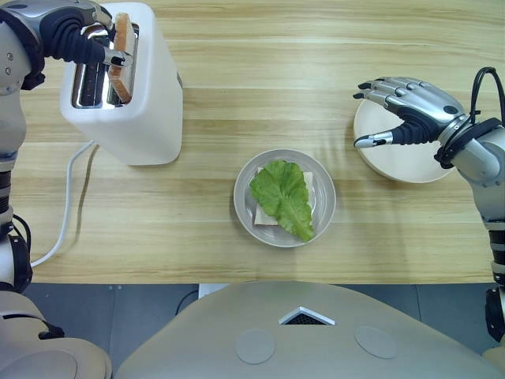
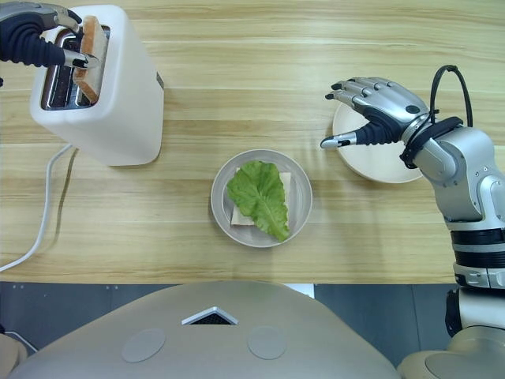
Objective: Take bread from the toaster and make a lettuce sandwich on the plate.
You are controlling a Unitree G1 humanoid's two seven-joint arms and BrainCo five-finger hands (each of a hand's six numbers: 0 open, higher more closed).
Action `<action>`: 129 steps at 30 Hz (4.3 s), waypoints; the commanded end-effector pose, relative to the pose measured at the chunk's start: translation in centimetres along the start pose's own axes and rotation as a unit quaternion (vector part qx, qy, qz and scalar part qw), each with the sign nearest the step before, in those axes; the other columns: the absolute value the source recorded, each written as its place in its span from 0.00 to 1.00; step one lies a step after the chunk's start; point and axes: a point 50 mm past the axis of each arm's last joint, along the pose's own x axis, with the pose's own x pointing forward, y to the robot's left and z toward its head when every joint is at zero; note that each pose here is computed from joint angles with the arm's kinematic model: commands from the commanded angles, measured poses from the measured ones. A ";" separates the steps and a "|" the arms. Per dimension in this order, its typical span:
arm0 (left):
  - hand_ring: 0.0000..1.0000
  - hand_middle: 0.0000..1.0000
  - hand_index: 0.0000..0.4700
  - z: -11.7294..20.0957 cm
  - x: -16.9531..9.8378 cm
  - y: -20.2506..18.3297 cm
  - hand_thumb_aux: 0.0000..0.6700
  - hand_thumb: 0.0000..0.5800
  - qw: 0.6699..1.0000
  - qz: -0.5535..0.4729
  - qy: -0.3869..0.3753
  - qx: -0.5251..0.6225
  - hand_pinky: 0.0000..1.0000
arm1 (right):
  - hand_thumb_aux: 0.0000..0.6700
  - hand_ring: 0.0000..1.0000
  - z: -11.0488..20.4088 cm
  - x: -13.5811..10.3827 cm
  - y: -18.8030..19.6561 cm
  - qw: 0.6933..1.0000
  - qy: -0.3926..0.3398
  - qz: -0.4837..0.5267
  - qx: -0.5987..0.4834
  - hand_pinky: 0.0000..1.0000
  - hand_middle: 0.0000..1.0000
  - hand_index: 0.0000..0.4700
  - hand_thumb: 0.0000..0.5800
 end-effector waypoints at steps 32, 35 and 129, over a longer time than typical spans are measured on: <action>0.00 0.00 0.46 0.5 1.0 -1.5 0.46 0.71 0.998 -0.059 0.006 0.030 0.00 | 0.00 0.00 -1.5 -0.3 -0.1 0.999 0.042 0.003 -0.016 0.00 0.00 0.00 0.00; 0.00 0.00 0.78 0.4 1.0 -1.6 0.78 0.95 0.998 -0.060 0.008 0.030 0.00 | 0.00 0.00 -1.7 -0.4 -0.1 0.999 0.046 0.002 -0.017 0.00 0.00 0.00 0.00; 1.00 1.00 1.00 17.7 7.5 -8.6 1.00 1.00 0.728 -0.377 -0.502 -0.275 1.00 | 0.00 0.00 2.9 -10.8 -7.3 0.951 -0.228 0.033 0.206 0.00 0.00 0.00 0.00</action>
